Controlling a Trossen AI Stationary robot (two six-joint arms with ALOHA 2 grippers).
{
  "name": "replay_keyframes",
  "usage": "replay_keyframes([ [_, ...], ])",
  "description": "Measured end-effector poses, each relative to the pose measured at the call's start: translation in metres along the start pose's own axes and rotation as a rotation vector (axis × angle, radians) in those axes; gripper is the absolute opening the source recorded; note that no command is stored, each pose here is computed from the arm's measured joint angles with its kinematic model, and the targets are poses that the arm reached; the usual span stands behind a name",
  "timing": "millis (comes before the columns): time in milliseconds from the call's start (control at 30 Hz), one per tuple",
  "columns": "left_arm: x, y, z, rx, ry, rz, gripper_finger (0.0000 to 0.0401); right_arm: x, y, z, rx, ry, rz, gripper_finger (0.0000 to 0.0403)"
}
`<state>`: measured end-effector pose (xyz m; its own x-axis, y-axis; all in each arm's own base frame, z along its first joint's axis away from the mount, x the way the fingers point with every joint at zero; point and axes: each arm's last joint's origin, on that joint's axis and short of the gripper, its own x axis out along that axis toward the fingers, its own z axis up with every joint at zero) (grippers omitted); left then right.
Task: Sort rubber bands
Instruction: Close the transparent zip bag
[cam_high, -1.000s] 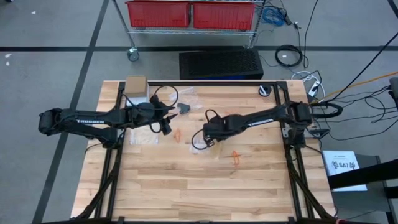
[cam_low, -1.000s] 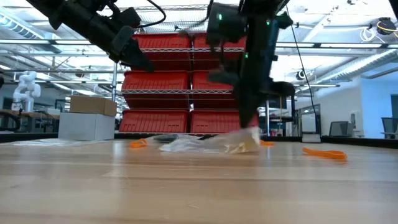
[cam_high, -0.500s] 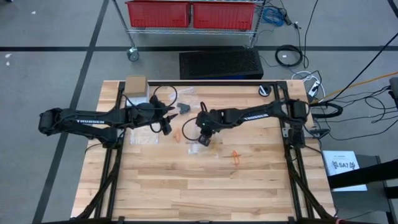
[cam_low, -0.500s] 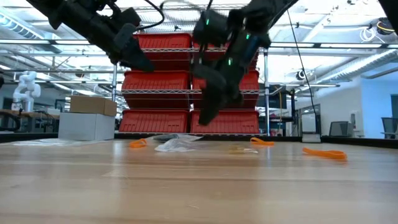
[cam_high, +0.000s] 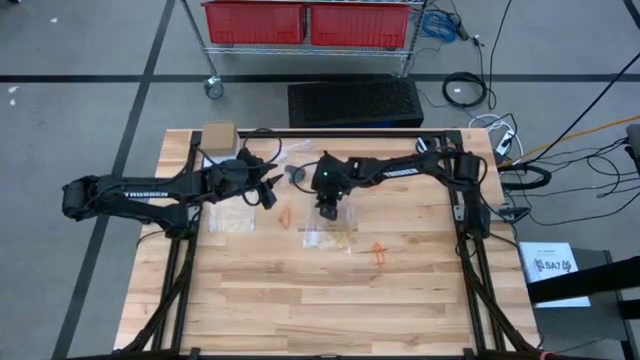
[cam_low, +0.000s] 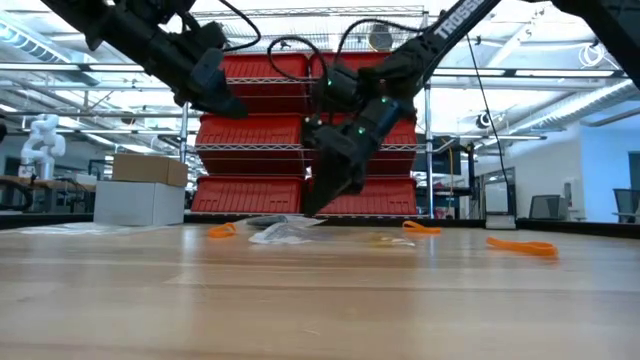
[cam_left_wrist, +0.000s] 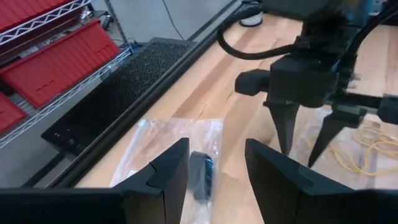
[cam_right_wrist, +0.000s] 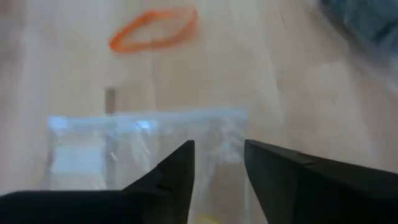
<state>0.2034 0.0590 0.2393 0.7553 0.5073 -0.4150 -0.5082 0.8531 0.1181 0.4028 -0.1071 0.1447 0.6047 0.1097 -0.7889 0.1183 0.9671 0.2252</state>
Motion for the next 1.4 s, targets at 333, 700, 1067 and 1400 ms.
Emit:
replay_keyframes([
  [333, 0.007, 0.004, -0.003, -0.006, 0.028, -0.01, 0.0164, 0.027, -0.016, -0.007, 0.022, -0.036, 0.048, 0.0159],
  [700, 0.017, 0.004, -0.006, -0.008, 0.044, -0.026, 0.0164, 0.034, -0.008, -0.007, -0.028, -0.042, 0.076, 0.0024],
  [1067, 0.015, 0.002, 0.0, -0.015, -0.01, -0.093, 0.014, -0.021, 0.009, 0.017, -0.062, -0.115, -0.001, 0.0],
  [1400, 0.015, 0.002, 0.002, -0.013, -0.029, -0.093, 0.005, -0.112, 0.024, 0.023, -0.064, -0.097, -0.27, 0.0],
])
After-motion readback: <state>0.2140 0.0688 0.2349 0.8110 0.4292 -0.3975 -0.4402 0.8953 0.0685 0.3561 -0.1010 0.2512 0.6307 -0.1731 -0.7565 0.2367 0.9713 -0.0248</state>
